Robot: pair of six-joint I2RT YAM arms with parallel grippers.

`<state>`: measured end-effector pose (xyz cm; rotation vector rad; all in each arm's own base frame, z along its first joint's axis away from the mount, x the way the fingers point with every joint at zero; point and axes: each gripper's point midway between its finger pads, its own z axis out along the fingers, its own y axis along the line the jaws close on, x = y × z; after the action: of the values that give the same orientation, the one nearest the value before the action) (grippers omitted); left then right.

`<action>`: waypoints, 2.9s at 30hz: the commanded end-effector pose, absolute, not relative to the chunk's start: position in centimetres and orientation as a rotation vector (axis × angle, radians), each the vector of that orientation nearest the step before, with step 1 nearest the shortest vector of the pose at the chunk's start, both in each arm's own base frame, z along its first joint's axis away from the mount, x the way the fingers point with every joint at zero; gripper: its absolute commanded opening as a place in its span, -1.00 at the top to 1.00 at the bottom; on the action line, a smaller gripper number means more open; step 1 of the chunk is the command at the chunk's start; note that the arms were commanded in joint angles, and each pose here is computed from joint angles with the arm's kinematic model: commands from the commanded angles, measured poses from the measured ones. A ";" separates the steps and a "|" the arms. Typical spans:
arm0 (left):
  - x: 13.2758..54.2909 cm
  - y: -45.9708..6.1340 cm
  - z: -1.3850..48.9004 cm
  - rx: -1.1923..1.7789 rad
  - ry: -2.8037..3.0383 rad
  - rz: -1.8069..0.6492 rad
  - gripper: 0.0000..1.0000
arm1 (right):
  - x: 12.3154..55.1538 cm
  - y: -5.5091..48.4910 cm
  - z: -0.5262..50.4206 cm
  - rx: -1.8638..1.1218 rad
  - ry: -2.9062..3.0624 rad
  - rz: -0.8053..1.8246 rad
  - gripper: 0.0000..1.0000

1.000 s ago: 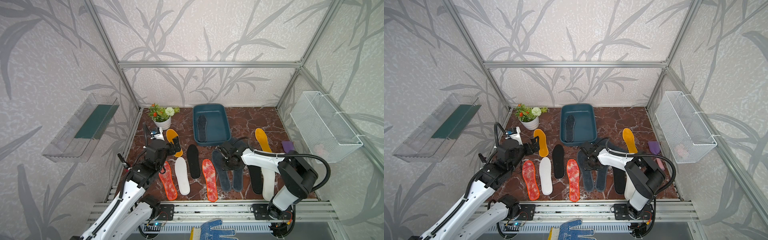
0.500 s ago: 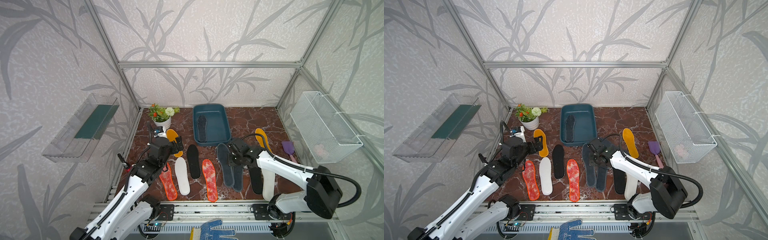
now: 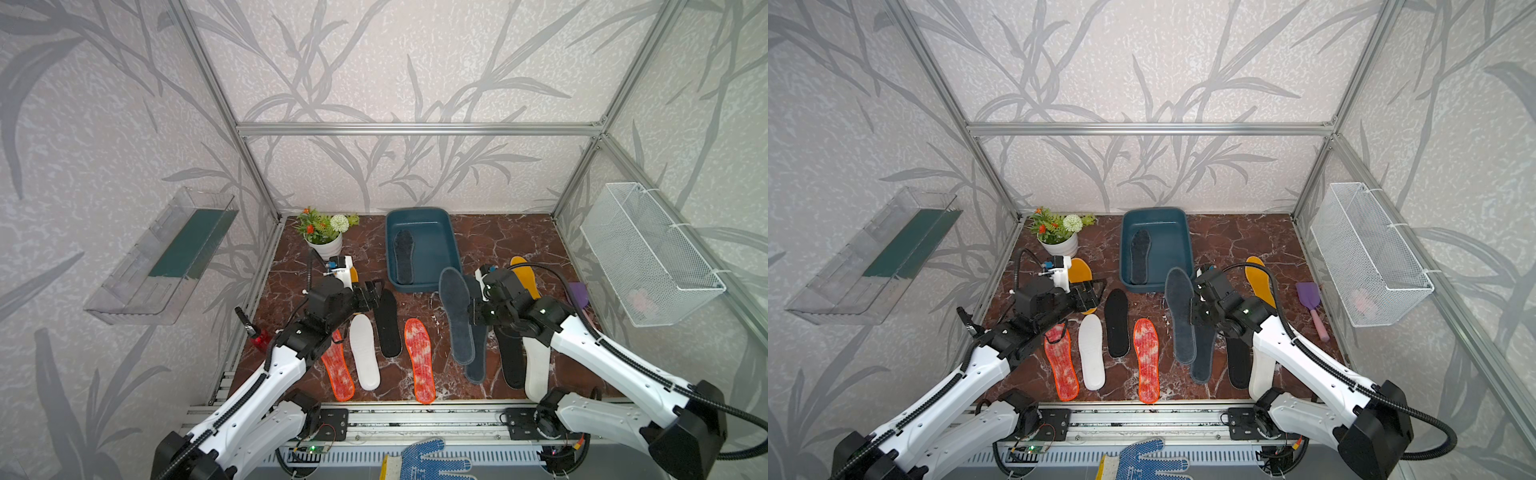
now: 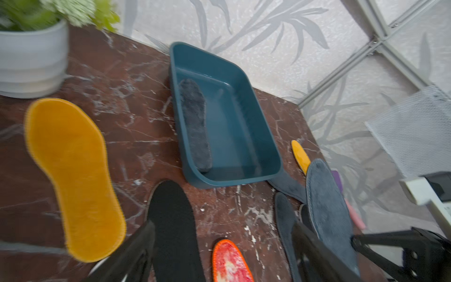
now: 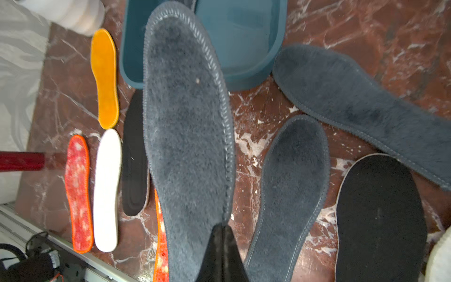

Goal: Put the insoles into the storage box
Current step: Pick up the insole from the center of the board.

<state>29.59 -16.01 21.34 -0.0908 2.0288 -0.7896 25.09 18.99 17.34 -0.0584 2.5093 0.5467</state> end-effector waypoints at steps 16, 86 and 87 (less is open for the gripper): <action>29.9 -23.8 25.5 0.209 1.922 -1.245 -0.42 | 28.2 27.2 23.0 -0.185 2.340 0.974 1.00; 33.3 -17.6 26.0 0.072 2.049 -0.618 -0.98 | 33.4 25.6 22.6 -0.133 2.330 1.127 1.00; 33.3 -16.3 25.8 0.027 2.062 -0.545 -0.97 | 34.1 25.5 22.3 -0.133 2.348 1.110 1.00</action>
<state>32.58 -21.06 25.95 0.1530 2.0347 -0.8564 32.87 26.39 23.28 -0.1030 2.2779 1.2275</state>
